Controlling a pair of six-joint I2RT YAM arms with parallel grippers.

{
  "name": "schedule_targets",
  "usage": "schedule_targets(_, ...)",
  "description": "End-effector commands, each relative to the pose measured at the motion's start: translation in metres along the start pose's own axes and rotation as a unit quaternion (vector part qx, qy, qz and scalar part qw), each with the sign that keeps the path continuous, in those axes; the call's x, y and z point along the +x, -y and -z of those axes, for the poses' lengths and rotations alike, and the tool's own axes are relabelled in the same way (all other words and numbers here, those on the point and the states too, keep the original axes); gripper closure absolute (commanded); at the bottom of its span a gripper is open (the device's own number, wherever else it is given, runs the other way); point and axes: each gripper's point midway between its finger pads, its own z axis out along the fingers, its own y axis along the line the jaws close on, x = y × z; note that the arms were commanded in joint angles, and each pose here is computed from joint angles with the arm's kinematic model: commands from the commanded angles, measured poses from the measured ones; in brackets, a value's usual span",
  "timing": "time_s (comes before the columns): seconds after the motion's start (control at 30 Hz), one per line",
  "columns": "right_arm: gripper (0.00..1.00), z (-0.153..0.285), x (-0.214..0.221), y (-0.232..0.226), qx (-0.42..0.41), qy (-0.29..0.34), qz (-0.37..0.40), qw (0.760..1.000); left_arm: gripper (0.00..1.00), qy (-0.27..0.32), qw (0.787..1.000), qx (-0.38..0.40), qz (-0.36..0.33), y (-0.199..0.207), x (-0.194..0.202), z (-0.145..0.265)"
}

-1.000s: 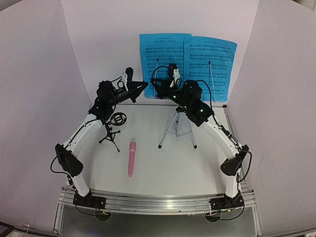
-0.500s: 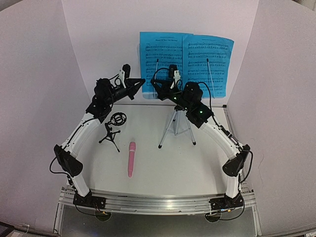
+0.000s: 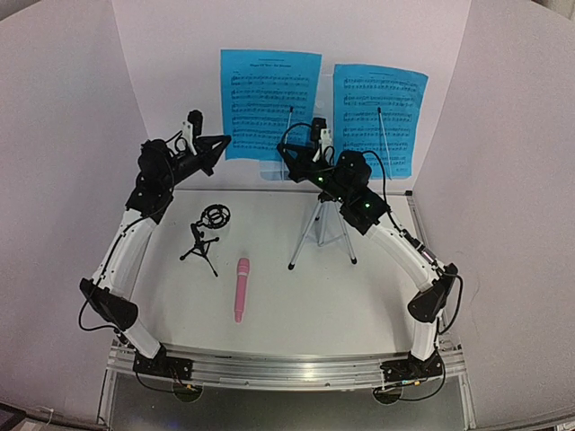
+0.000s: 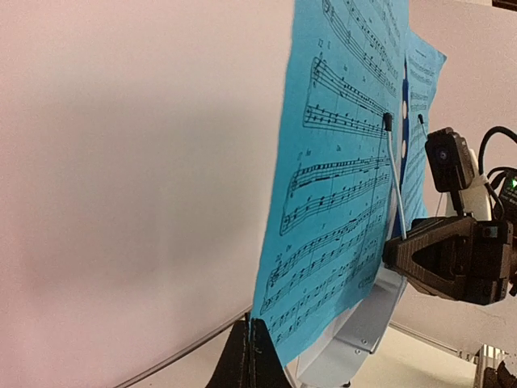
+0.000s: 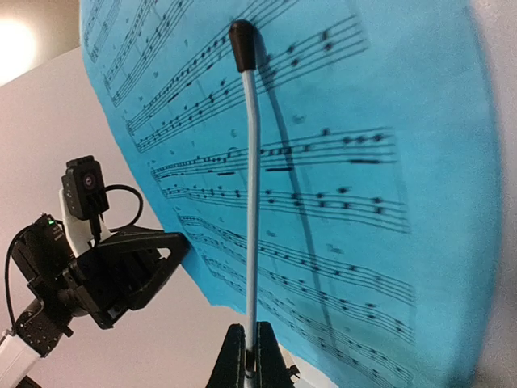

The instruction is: Pack up the instrument practice props

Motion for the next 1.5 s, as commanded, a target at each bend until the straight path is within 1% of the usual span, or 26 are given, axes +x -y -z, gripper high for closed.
schedule_targets(0.0, 1.0, 0.009, -0.009, -0.005, 0.004, 0.003, -0.011, 1.0, 1.0, 0.009, 0.999, -0.04, -0.006, -0.01, -0.025, 0.042)
schedule_targets(0.23, 1.0, 0.009, -0.005, -0.004, 0.005, -0.001, -0.012, 1.0, 1.0, -0.009, 0.994, -0.11, 0.016, -0.03, -0.017, 0.097)
schedule_targets(0.5, 1.0, 0.01, -0.004, -0.004, 0.005, -0.004, -0.005, 1.0, 1.0, -0.04, 0.98, -0.192, 0.044, -0.051, 0.002, 0.162)
schedule_targets(0.6, 1.0, 0.01, -0.002, -0.003, 0.004, -0.006, -0.005, 1.0, 1.0, -0.066, 0.974, -0.205, 0.069, -0.055, 0.009, 0.183)
schedule_targets(0.7, 1.0, 0.01, 0.0, -0.003, 0.004, -0.009, -0.005, 1.0, 1.0, -0.13, 0.96, -0.231, 0.087, -0.056, 0.035, 0.206)
schedule_targets(0.73, 1.0, 0.01, 0.001, -0.003, 0.003, -0.01, -0.005, 1.0, 1.0, -0.16, 0.951, -0.25, 0.091, -0.06, 0.05, 0.216)
schedule_targets(0.83, 1.0, 0.007, 0.004, -0.003, 0.0, -0.013, -0.006, 1.0, 1.0, -0.214, 0.914, -0.33, 0.096, -0.083, 0.074, 0.25)
schedule_targets(0.9, 1.0, 0.005, 0.006, -0.003, -0.003, -0.015, -0.009, 1.0, 1.0, -0.238, 0.888, -0.373, 0.125, -0.1, 0.085, 0.273)
schedule_targets(0.93, 1.0, 0.004, 0.007, -0.002, -0.004, -0.017, -0.01, 1.0, 1.0, -0.244, 0.878, -0.388, 0.139, -0.108, 0.087, 0.281)
schedule_targets(1.0, 1.0, 0.002, 0.01, -0.002, -0.007, -0.019, -0.012, 1.0, 1.0, -0.263, 0.849, -0.423, 0.177, -0.125, 0.097, 0.301)
schedule_targets(1.03, 1.0, 0.001, 0.012, -0.002, -0.008, -0.021, -0.014, 1.0, 1.0, -0.271, 0.837, -0.435, 0.19, -0.131, 0.099, 0.309)
schedule_targets(1.1, 1.0, 0.0, 0.012, -0.001, -0.008, -0.022, -0.014, 1.0, 1.0, -0.302, 0.814, -0.445, 0.222, -0.136, 0.114, 0.321)
schedule_targets(1.13, 1.0, 0.0, 0.012, -0.001, -0.008, -0.021, -0.014, 1.0, 1.0, -0.317, 0.805, -0.445, 0.231, -0.136, 0.121, 0.324)
schedule_targets(1.23, 1.0, -0.002, 0.012, -0.001, -0.009, -0.021, -0.014, 1.0, 1.0, -0.374, 0.763, -0.445, 0.284, -0.13, 0.156, 0.341)
schedule_targets(1.3, 1.0, -0.003, 0.014, 0.0, -0.009, -0.022, -0.015, 1.0, 1.0, -0.386, 0.737, -0.454, 0.32, -0.129, 0.171, 0.357)
schedule_targets(1.47, 1.0, -0.006, 0.019, 0.002, -0.009, -0.026, -0.02, 0.999, 1.0, -0.404, 0.693, -0.46, 0.383, -0.125, 0.201, 0.392)
